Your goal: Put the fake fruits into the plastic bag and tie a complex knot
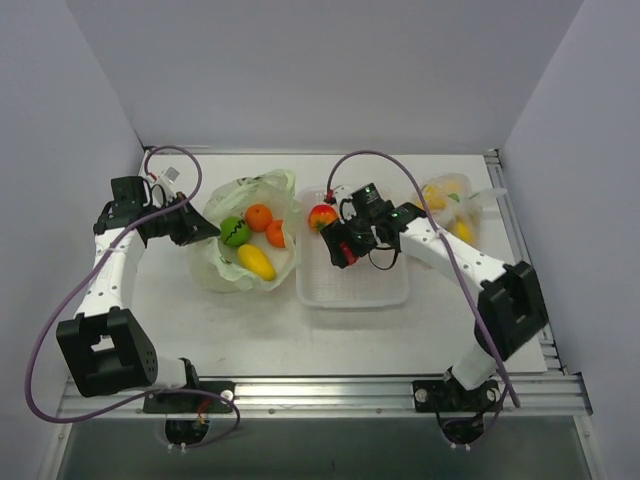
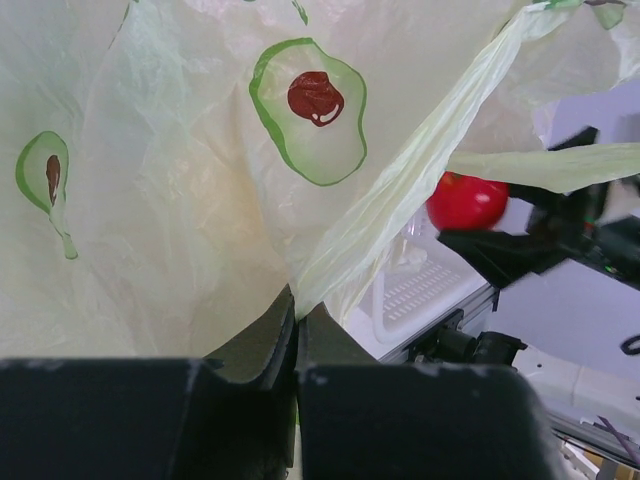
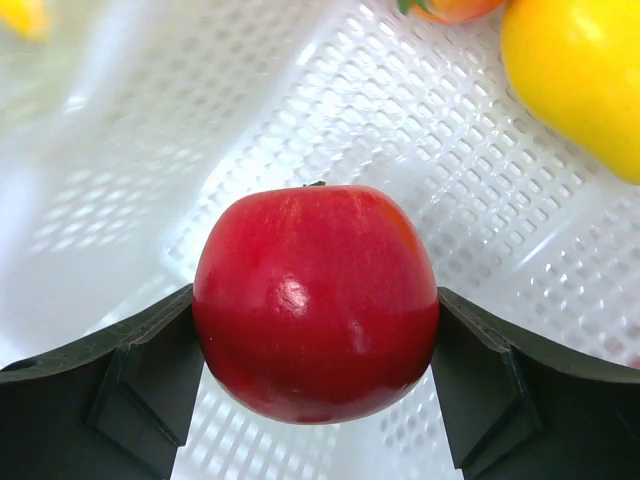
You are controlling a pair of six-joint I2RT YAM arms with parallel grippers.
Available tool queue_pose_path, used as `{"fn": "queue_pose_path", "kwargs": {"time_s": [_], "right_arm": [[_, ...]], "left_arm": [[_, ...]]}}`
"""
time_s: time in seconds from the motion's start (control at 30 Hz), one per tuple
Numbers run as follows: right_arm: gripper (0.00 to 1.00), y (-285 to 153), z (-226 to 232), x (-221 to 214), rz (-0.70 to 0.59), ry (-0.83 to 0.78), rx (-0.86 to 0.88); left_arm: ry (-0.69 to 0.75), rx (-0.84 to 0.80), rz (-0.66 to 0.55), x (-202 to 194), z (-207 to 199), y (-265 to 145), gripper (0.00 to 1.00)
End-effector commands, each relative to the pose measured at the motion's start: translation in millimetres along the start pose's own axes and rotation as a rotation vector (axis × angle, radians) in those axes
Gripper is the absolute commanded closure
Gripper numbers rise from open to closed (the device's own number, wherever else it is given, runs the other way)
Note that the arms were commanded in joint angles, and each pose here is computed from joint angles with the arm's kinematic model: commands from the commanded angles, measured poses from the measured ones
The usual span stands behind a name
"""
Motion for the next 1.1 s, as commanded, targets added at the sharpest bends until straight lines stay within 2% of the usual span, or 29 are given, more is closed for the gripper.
{"fn": "queue_pose_path", "kwargs": {"time_s": [0.0,0.13,0.2,0.3,0.47,0.57,0.73,0.83,0.87,0.93,1.07], "right_arm": [[0.31,-44.5,20.8,-3.5,-0.055,-0.068,0.153],[0.36,-70.3,53.1,1.5,-0.122,-0.202,0.286],[0.36,-83.7,81.7,17.6,-0.187,-0.338,0.304],[0.36,-83.5,106.3,41.3,-0.229,-0.426,0.289],[0.39,-69.2,130.7,108.2,-0.342,-0.373,0.307],[0.41,-38.9,136.0,127.0,-0.372,-0.318,0.279],[0.43,13.0,131.0,147.7,-0.370,-0.268,0.116],[0.18,28.9,128.3,158.9,-0.383,-0.252,0.050],[0.07,31.1,129.3,160.4,-0.385,-0.254,0.048],[0.01,32.2,130.3,161.3,-0.387,-0.258,0.049],[0.00,7.7,135.4,151.9,-0.381,-0.271,0.065]], "left_arm": [[0.034,-0.040,-0.046,6.5,-7.9,-6.2,0.95],[0.035,-0.041,-0.045,5.5,-7.4,-5.4,0.95],[0.034,-0.040,-0.049,6.1,-7.9,-5.6,0.95],[0.031,-0.052,-0.048,6.5,-9.1,-6.3,0.95],[0.032,-0.076,-0.056,6.0,-11.2,-6.6,0.95],[0.028,-0.101,-0.056,4.5,-13.4,-7.1,0.94],[0.016,-0.106,-0.065,3.9,-12.8,-5.8,0.93],[0.017,-0.101,-0.075,5.4,-12.9,-7.4,0.90],[0.015,-0.103,-0.073,5.4,-12.9,-7.2,0.89],[0.012,-0.105,-0.071,5.1,-13.0,-7.3,0.88],[-0.010,-0.098,-0.070,4.5,-8.3,-7.1,0.86]]}}
Point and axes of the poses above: each gripper's point midway between its finger pads, its own y axis out along the fingers, its own z axis along the line the jaws close on, x = y × z, the point moved 9 cm from there along -y, back along the fingers, and after that the axes turned 5 degrees about y, right-handed, at the moved point
